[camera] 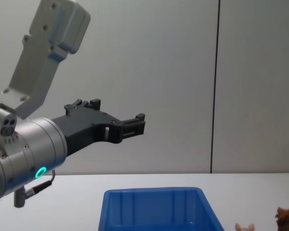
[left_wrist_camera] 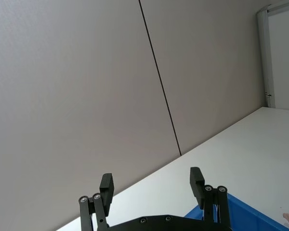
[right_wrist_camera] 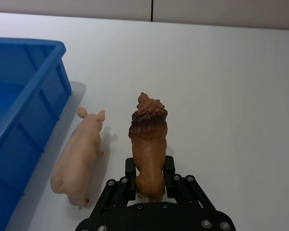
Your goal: Pick up the two dolls from the table and place them into the box.
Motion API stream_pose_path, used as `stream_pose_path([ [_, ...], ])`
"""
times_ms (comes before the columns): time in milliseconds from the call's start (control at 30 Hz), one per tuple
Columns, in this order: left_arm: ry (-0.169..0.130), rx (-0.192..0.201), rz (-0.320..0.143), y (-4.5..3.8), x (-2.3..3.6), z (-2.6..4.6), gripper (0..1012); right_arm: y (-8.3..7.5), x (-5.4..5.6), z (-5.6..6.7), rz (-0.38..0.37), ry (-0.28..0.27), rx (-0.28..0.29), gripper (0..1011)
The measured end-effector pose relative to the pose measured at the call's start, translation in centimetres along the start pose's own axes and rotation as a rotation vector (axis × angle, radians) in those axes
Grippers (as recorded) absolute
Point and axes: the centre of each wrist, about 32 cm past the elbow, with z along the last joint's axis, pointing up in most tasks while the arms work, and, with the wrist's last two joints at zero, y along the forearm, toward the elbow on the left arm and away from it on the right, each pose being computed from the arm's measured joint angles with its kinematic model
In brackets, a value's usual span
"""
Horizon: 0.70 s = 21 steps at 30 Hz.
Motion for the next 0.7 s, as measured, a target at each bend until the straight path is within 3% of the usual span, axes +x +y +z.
stream_pose_path([
  [367, 0.000, 0.000, 0.000, 0.00, 0.00, 0.00, 1001, -0.8, -0.3, 1.1, 0.000, -0.031, 0.104, 320],
  [700, 0.000, 0.000, 0.000, 0.00, 0.00, 0.00, 1001, -1.3, -0.6, 2.7, 0.066, -0.075, 0.221, 319],
])
